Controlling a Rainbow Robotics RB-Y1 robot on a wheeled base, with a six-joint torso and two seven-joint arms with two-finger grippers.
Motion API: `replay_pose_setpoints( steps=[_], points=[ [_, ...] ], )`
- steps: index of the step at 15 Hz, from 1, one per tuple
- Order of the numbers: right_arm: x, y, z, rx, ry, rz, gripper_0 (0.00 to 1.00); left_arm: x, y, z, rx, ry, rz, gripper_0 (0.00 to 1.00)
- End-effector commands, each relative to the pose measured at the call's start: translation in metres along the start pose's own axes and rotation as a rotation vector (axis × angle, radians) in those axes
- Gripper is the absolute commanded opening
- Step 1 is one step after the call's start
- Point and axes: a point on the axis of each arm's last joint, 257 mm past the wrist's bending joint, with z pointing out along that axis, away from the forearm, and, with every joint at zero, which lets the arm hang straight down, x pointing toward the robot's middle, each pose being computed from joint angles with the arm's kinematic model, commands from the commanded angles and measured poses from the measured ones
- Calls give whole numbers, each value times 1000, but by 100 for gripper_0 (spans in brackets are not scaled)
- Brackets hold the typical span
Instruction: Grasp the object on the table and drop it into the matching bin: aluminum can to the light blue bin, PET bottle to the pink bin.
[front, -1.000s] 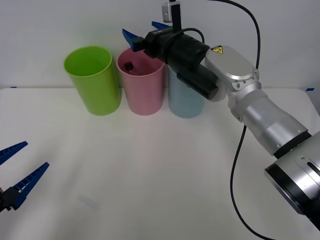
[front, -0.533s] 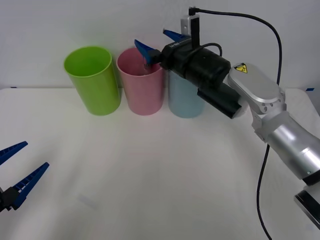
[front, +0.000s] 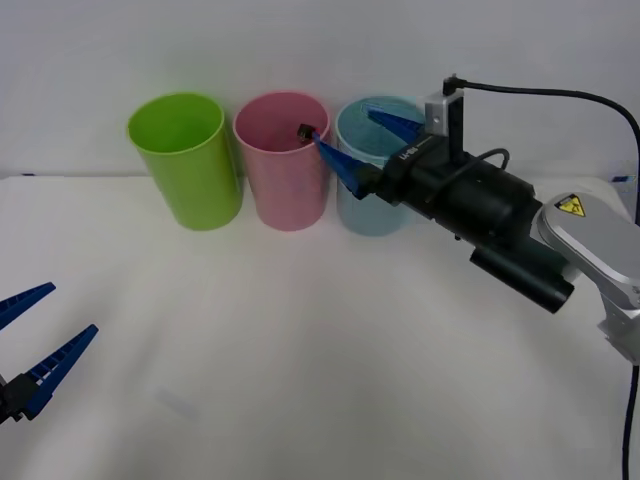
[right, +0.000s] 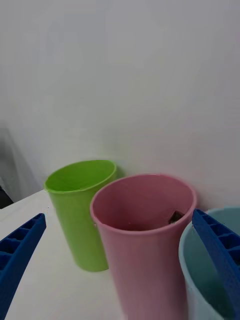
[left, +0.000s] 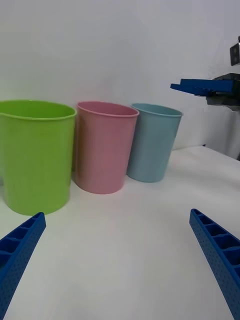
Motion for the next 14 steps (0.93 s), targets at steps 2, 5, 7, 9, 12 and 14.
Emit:
replay_pose_setpoints(
  steps=[2,5,7,9,12,14],
  points=[
    [19,2,-57,27,30,-4,100,0,0,0,0,0,0,100],
    [33,5,-83,29,46,-7,100,0,0,0,0,0,0,100],
    [47,4,-101,38,60,-66,100,0,0,0,0,0,0,100],
    [64,4,-118,50,87,-107,100,0,0,0,0,0,0,100],
    [87,-2,-149,84,126,-177,100,0,0,0,0,0,0,100],
    [97,-3,-171,92,140,-209,100,0,0,0,0,0,0,100]
  ],
)
